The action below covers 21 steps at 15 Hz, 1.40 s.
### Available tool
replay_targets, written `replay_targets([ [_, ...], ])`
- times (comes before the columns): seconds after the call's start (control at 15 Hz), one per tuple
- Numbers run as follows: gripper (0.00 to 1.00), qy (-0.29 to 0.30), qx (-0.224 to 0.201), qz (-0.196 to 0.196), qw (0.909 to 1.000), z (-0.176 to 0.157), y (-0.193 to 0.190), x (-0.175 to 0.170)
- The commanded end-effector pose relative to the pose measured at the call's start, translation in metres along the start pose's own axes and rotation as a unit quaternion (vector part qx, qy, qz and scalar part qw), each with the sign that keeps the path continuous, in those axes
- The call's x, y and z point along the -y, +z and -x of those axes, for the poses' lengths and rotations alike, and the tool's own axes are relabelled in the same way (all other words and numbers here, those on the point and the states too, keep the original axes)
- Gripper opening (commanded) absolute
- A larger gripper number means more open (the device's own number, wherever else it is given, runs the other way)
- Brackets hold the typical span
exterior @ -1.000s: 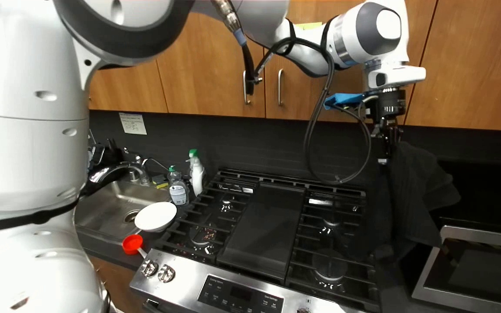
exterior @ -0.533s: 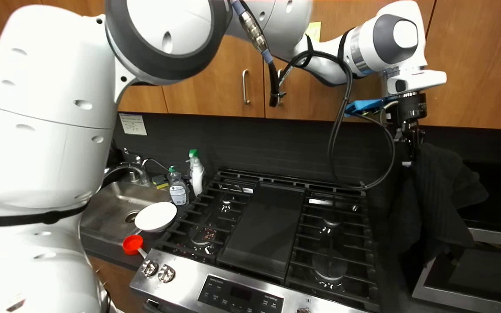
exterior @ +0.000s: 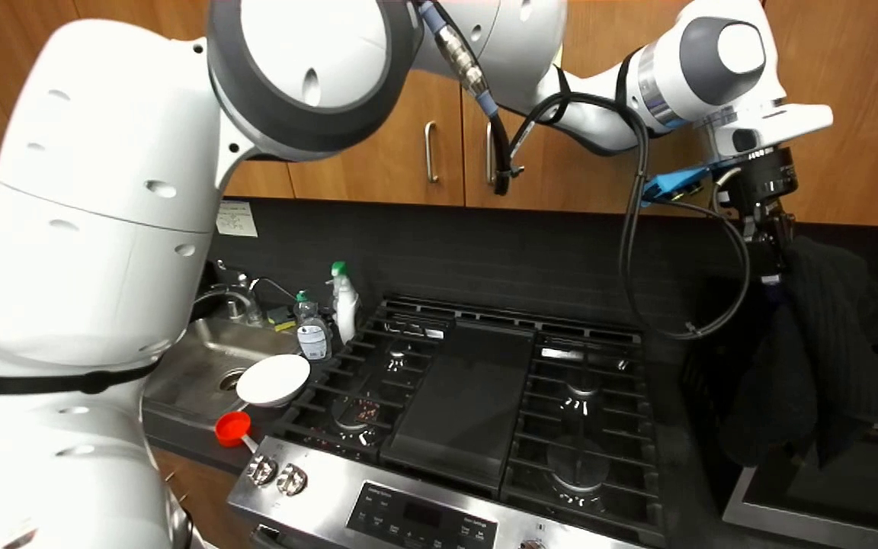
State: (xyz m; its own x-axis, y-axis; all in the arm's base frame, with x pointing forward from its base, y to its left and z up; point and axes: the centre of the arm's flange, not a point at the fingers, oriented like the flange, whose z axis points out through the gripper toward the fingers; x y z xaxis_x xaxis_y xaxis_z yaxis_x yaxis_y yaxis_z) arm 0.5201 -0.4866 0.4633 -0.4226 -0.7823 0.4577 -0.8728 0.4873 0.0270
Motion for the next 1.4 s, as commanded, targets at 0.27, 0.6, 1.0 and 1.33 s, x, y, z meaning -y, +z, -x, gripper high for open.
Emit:
replay_targets([
  [0.27,0.02,-0.021,-0.054,-0.010,0.9983,0.025,0.026,0.079],
  [0.6,0.09,-0.027,-0.049,-0.003,0.9984,0.015,0.041,0.054],
  [1.0,0.09,-0.032,-0.051,-0.005,0.9982,0.012,0.043,0.057],
  [1.33,0.02,-0.023,-0.063,-0.006,0.9978,0.020,0.036,0.059],
])
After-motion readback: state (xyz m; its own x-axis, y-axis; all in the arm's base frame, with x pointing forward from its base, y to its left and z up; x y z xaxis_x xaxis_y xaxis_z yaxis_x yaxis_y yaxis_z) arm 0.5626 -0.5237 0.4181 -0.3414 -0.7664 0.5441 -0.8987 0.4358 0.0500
